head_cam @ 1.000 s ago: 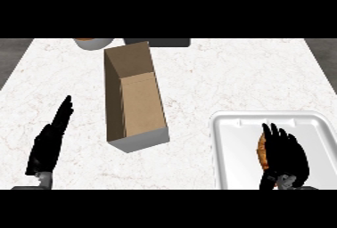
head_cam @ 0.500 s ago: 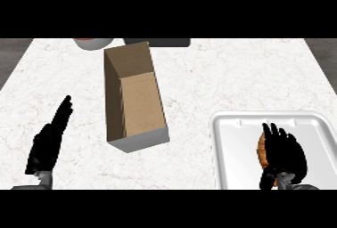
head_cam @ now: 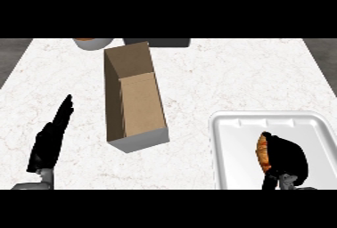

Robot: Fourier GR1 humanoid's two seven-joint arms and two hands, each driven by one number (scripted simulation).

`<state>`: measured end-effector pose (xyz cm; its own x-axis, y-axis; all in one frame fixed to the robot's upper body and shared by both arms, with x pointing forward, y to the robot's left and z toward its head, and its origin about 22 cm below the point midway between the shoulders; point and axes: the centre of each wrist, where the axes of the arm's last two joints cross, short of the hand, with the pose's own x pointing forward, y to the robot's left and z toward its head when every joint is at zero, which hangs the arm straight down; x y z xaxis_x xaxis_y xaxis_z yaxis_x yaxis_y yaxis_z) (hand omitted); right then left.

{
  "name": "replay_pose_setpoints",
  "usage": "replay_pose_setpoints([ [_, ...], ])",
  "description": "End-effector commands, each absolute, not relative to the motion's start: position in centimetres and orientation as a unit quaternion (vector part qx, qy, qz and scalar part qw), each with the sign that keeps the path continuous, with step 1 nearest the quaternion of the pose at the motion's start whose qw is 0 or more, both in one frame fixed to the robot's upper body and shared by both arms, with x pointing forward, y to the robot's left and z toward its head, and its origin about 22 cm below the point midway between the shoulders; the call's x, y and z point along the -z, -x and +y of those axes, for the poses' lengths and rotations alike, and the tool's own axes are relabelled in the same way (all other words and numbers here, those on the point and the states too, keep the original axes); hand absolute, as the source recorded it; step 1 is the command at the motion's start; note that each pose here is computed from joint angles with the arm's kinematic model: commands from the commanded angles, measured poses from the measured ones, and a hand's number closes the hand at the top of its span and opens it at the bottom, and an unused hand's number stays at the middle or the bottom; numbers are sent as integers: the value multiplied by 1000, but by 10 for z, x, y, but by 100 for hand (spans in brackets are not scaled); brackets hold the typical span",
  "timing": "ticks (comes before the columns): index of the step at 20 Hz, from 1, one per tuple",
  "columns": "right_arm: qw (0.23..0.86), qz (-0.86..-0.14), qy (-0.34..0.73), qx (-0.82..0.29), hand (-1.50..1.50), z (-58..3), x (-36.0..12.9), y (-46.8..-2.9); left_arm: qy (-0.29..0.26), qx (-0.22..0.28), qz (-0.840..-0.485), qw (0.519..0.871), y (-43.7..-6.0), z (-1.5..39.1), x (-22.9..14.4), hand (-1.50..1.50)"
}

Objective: Pick the croissant from the tray and place it in the cardboard box

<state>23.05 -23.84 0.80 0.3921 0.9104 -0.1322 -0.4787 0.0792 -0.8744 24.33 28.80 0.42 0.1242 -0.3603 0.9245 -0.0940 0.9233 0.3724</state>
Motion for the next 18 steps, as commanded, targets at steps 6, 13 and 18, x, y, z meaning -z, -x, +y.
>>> replay_pose_setpoints([
  [6, 604, -274, 532, -526, 150, -247, 13, -220, -181, 96, -663, 720, -234, 280, -21, 0],
  [13, 712, -335, 492, -372, 150, -138, -13, -189, -185, 87, -656, 726, -242, 291, -12, 0],
  [18, 684, -362, 524, -356, 150, -115, -29, -167, -174, 90, -653, 732, -240, 285, -23, 0],
])
